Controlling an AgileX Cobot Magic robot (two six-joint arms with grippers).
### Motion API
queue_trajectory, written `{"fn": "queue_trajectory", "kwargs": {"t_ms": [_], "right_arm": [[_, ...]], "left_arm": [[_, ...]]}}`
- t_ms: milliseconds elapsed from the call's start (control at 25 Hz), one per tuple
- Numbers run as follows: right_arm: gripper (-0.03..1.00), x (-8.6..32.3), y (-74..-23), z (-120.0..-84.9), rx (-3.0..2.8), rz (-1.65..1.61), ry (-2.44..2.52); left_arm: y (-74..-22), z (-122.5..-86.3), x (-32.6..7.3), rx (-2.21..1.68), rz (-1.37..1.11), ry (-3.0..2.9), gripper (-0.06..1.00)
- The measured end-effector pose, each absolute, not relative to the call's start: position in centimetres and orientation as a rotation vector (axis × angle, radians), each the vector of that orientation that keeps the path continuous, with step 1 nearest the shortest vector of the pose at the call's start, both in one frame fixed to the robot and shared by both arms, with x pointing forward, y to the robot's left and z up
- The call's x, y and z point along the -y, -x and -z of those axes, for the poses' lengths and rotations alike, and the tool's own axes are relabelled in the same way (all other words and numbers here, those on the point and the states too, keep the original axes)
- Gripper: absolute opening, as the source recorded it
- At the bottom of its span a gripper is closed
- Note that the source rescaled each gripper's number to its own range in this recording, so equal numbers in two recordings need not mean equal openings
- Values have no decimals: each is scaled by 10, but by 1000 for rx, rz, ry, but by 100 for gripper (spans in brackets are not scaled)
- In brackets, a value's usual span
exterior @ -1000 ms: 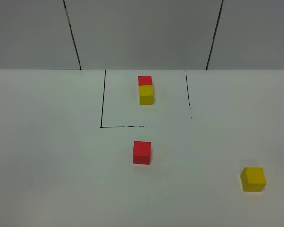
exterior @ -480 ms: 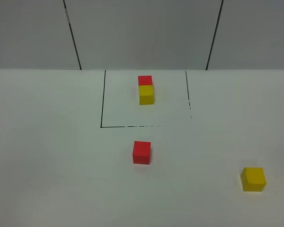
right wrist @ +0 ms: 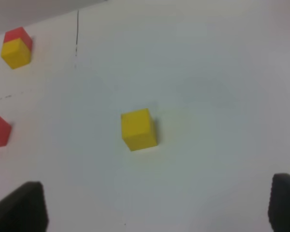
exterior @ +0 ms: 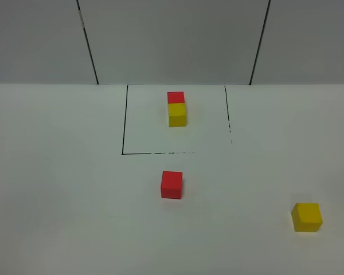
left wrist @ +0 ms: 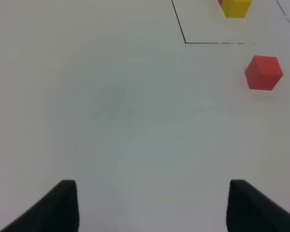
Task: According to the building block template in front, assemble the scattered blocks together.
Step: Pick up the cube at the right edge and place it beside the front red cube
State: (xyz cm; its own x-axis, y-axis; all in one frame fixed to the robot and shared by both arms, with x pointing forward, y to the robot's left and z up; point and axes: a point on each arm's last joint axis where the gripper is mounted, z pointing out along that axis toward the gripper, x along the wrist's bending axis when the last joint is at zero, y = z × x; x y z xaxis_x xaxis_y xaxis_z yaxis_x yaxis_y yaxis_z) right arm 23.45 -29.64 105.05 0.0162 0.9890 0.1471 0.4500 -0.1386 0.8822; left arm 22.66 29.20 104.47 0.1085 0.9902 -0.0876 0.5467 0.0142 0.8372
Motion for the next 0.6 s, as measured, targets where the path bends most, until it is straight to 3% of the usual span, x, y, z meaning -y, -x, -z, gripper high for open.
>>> {"fn": "queue_trajectory", "kwargs": {"t_ms": [600], "right_arm": [[82, 297, -235, -1051, -1488, -1074, -1657]], "left_arm": [[-227, -1045, -292, -1534, -741, -1631, 38]]}}
